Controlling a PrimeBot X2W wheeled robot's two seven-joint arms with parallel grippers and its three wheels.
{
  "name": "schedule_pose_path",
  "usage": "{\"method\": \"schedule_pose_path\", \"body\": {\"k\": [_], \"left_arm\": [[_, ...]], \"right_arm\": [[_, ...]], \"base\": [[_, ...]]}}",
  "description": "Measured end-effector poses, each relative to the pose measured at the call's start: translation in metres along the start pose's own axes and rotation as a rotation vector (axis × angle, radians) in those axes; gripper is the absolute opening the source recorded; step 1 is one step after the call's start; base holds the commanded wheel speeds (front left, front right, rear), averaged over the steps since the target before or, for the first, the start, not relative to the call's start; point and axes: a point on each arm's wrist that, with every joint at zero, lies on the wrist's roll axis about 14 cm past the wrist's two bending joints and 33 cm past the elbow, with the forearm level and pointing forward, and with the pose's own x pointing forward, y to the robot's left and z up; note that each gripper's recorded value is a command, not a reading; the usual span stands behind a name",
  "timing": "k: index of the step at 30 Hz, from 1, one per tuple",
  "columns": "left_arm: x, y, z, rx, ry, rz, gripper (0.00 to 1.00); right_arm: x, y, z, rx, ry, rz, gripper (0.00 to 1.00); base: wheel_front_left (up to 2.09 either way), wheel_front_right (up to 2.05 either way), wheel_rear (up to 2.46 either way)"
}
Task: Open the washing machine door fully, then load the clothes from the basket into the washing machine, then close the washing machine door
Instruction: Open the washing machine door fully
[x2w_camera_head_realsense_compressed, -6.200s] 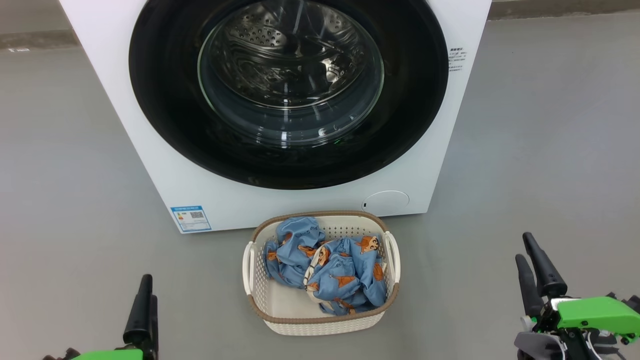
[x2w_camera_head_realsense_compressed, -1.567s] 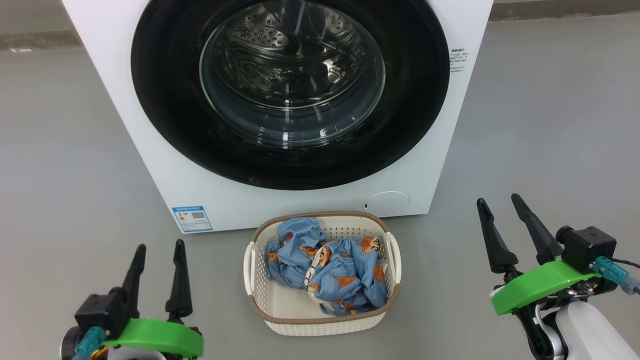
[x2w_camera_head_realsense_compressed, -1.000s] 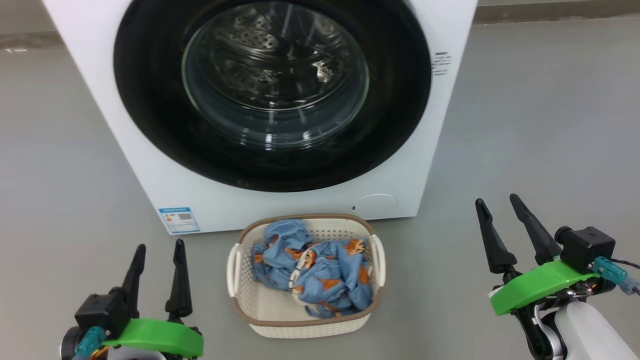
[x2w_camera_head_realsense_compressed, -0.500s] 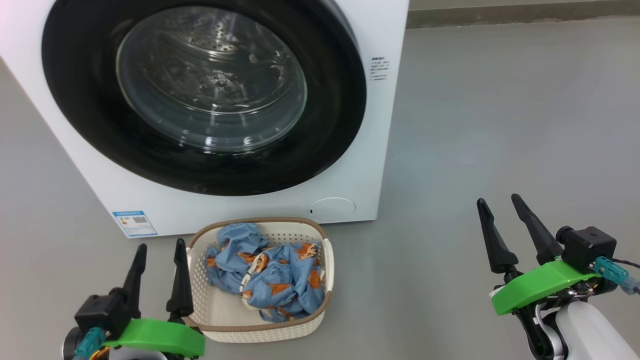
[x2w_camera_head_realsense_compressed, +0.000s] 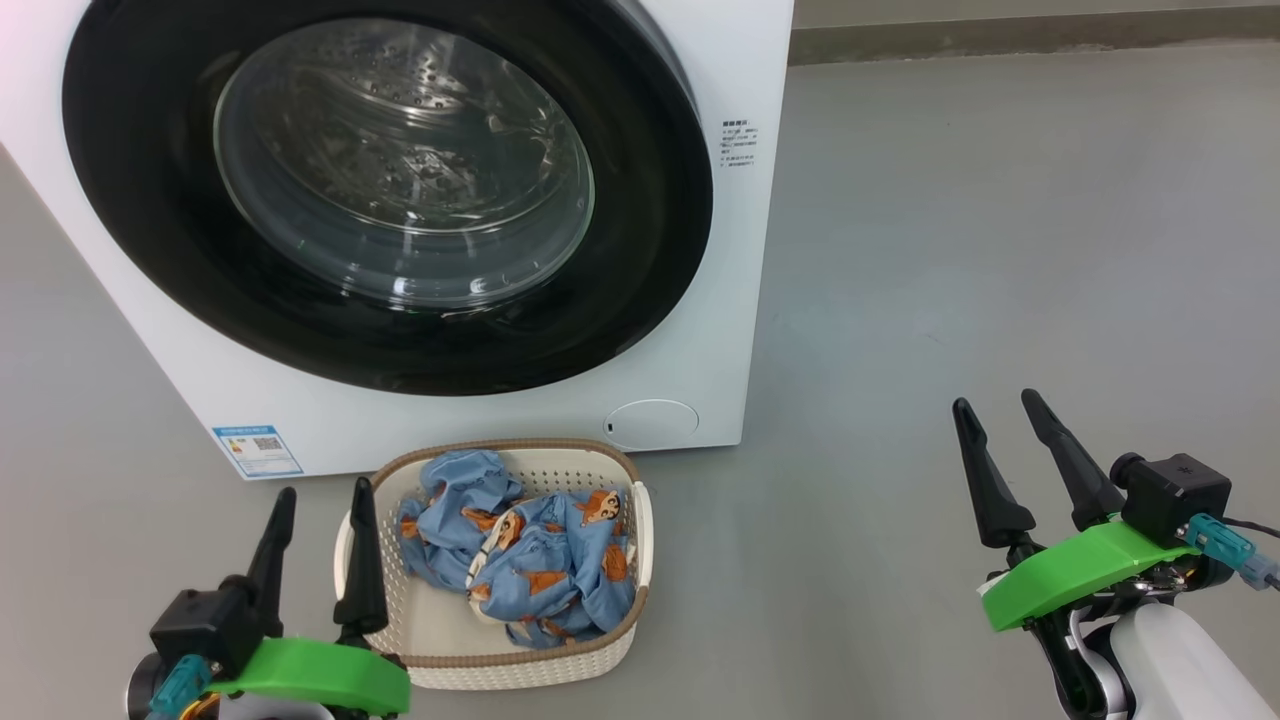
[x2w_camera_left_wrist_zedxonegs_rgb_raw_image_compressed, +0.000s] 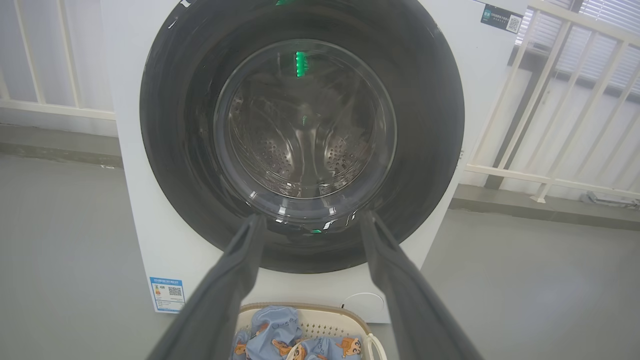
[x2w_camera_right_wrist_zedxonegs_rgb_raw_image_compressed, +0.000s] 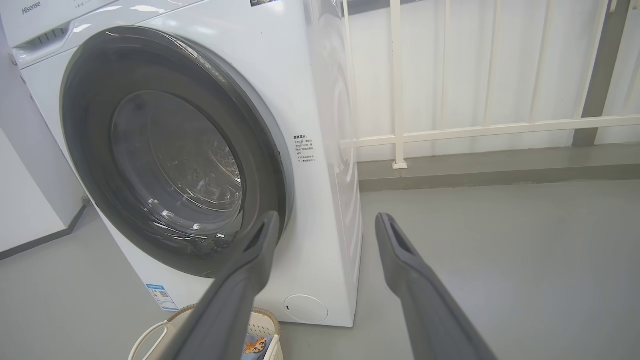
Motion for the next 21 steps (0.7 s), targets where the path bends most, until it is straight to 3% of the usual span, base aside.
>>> {"method": "schedule_pose_path", "body": {"k": [21], "left_arm": [[-0.0006,0.0010,-0.0007,0.001,0.003,0.003,1.00]], "right_arm": [[0.0003,0.0007,-0.0014,0.002,0.004,0.002,1.00]], "base": [[0.00,0.00,0.00]]}}
